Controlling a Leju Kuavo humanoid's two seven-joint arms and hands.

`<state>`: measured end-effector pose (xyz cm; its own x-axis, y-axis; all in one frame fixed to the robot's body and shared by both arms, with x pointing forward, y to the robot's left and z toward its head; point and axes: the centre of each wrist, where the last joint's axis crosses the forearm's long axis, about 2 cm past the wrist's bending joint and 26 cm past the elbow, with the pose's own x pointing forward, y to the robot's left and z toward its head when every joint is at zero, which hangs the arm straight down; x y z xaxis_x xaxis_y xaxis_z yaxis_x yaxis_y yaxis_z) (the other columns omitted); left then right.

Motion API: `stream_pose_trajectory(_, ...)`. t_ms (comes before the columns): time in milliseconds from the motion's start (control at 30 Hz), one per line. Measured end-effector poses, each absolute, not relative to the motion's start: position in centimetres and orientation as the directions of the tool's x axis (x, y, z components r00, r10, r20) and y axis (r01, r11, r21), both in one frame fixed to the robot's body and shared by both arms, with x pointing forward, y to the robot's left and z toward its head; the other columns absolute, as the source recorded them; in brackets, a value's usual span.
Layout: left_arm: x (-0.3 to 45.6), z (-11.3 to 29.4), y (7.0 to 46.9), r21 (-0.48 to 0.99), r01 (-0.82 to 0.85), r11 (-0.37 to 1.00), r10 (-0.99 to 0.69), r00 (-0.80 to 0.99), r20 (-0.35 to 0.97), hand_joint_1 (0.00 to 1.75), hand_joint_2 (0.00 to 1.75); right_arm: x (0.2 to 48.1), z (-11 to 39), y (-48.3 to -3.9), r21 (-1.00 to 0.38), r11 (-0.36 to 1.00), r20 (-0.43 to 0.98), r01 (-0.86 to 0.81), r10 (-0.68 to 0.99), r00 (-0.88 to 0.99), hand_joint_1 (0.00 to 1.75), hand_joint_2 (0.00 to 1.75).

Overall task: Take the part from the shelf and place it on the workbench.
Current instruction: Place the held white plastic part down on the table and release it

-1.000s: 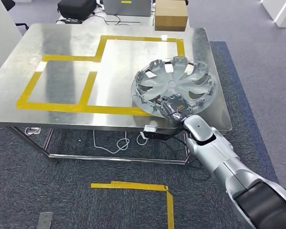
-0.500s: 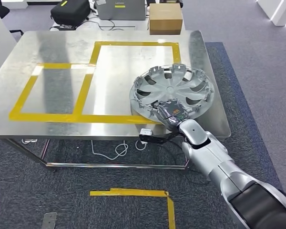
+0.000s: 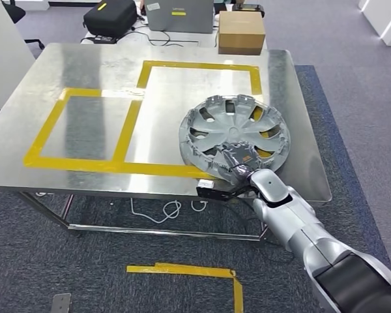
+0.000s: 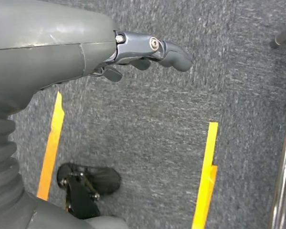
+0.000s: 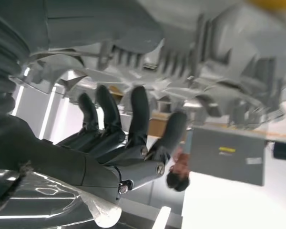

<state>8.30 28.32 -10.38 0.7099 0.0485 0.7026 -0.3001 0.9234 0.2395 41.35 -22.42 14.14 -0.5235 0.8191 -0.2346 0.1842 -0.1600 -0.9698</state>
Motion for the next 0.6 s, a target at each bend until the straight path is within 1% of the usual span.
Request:
stream_pose_trajectory(133, 8.6, -10.3, 28.5, 0.267, -0.318, 0.910, 0.041, 0.709, 0.704, 0.00, 0.00, 42.1, 15.7, -22.5, -0.966, -0.132, -0.229, 0.221, 0.830, -0.508, 0.00, 0.00)
stream_pose_trajectory(467, 8.5, -10.3, 28.9, 0.342, -0.361, 0.868, 0.057, 0.755, 0.654, 0.00, 0.00, 43.4, 21.6, -21.8, -0.949, 0.019, -0.144, 0.313, 0.859, -0.491, 0.00, 0.00)
stream_pose_trajectory(533, 8.5, -10.3, 28.9, 0.356, -0.369, 0.858, 0.064, 0.766, 0.639, 0.00, 0.00, 43.5, 23.0, -21.7, -0.943, 0.073, -0.103, 0.325, 0.864, -0.494, 0.00, 0.00)
stream_pose_trajectory(600, 8.2, -10.3, 28.9, 0.381, -0.373, 0.846, 0.074, 0.789, 0.610, 0.00, 0.00, 43.6, 24.3, -21.8, -0.937, 0.155, -0.026, 0.313, 0.863, -0.505, 0.00, 0.00)
